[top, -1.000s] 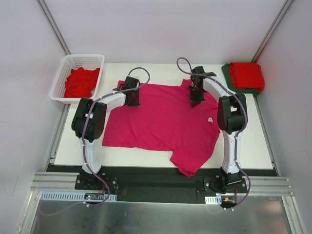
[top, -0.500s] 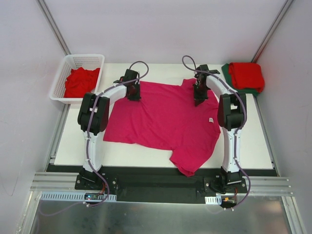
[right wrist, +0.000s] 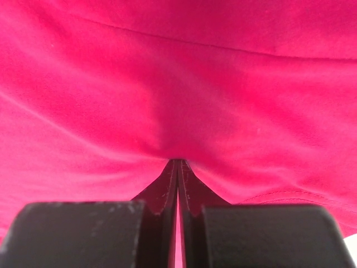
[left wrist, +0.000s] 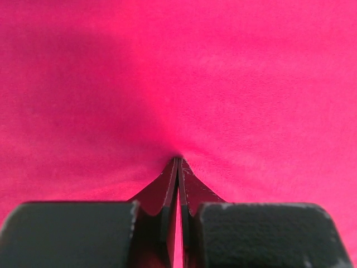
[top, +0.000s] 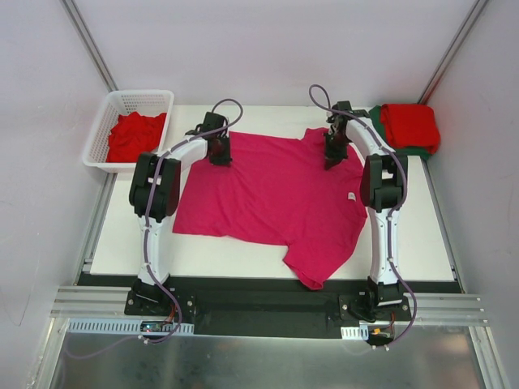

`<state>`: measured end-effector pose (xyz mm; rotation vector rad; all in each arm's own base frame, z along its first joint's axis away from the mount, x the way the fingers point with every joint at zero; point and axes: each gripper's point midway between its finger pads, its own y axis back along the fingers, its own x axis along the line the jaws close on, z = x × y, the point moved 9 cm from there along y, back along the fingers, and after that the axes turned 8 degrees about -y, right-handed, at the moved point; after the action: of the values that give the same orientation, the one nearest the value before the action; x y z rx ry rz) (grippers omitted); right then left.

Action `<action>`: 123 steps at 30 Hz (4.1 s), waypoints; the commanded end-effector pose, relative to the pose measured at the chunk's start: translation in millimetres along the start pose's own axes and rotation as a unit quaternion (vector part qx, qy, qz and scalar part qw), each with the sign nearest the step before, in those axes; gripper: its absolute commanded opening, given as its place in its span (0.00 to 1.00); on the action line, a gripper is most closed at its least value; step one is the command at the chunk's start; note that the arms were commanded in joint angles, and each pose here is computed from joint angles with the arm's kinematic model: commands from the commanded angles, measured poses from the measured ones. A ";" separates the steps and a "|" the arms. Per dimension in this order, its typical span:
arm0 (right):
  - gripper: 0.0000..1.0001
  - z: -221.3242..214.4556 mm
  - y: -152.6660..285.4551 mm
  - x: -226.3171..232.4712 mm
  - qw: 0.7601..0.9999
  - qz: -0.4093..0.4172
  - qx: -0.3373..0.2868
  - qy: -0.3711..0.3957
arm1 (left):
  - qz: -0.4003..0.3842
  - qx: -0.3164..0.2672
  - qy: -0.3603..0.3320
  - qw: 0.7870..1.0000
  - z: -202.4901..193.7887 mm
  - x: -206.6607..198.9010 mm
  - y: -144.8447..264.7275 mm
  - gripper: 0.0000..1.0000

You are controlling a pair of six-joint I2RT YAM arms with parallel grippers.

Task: Fold and stack the t-shirts
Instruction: Flatten out the tshirt, then grap the side of the flattened tshirt closest away from the robot with both arms

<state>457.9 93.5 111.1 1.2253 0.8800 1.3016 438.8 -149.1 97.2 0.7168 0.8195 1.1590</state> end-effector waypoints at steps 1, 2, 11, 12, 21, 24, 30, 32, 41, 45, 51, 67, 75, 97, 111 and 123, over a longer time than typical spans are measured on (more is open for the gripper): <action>0.02 11.3 9.3 -4.7 1.000 0.008 -0.007 -0.002 | 0.023 0.040 0.016 0.999 -14.2 13.0 1.1 0.00; 0.02 12.0 9.4 -5.2 1.000 0.008 -0.007 -0.002 | 0.025 0.037 0.015 0.999 -13.2 13.7 3.5 0.00; 0.03 25.8 4.8 -17.5 1.000 0.008 -0.016 -0.019 | 0.033 0.041 0.028 0.998 -14.1 21.9 6.6 0.00; 0.03 27.3 4.4 -18.5 1.000 0.009 -0.018 -0.020 | 0.032 0.041 0.028 0.998 -14.1 21.8 6.7 0.00; 0.03 35.9 -6.0 -30.8 0.999 0.019 -0.017 -0.044 | 0.036 0.041 0.035 0.998 -13.0 24.5 5.8 0.00; 0.03 41.8 -4.7 -35.2 0.998 0.024 -0.027 -0.057 | 0.035 0.042 0.036 0.998 -13.3 24.2 5.9 0.00; 0.03 56.6 -5.1 -48.2 0.993 0.050 -0.043 -0.097 | 0.036 0.044 0.037 0.998 -14.5 25.1 6.7 0.00; 0.03 59.7 -5.0 -54.4 0.991 0.059 -0.047 -0.109 | 0.037 0.043 0.037 0.998 -14.1 25.1 7.2 0.00; 0.01 59.6 14.2 -55.2 0.987 0.094 -0.087 -0.097 | 0.033 0.037 0.039 0.998 -9.8 24.4 8.3 0.00; 0.01 57.8 48.9 -46.7 0.975 0.119 -0.172 -0.073 | 0.029 0.000 0.032 0.999 5.2 20.2 24.0 0.00; 0.14 48.6 121.5 -41.1 0.953 0.128 -0.270 -0.040 | 0.018 -0.076 0.015 0.997 34.4 6.1 67.1 0.00; 0.72 -99.6 158.3 -4.6 0.960 0.131 -0.248 -0.007 | -0.004 -0.130 0.083 0.988 -53.2 -6.7 167.2 0.80; 0.89 -202.1 153.9 6.4 0.966 0.138 -0.217 0.001 | 0.002 -0.141 0.133 0.981 -154.1 5.3 186.4 0.97; 0.88 -338.9 129.5 -33.8 0.977 0.131 -0.156 -0.060 | 0.055 -0.098 0.241 0.964 -223.8 30.2 184.9 0.99; 0.82 -377.1 113.4 -33.3 0.988 0.086 -0.127 -0.036 | 0.055 -0.095 0.259 0.960 -198.2 55.4 185.6 0.99; 0.76 -395.8 98.0 -17.4 0.989 0.024 -0.143 -0.002 | 0.051 -0.097 0.251 0.962 -194.8 56.3 182.7 0.99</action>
<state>46.1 120.5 127.3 1.0658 0.7154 1.4730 185.2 -36.2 126.3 0.3258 1.1357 1.5441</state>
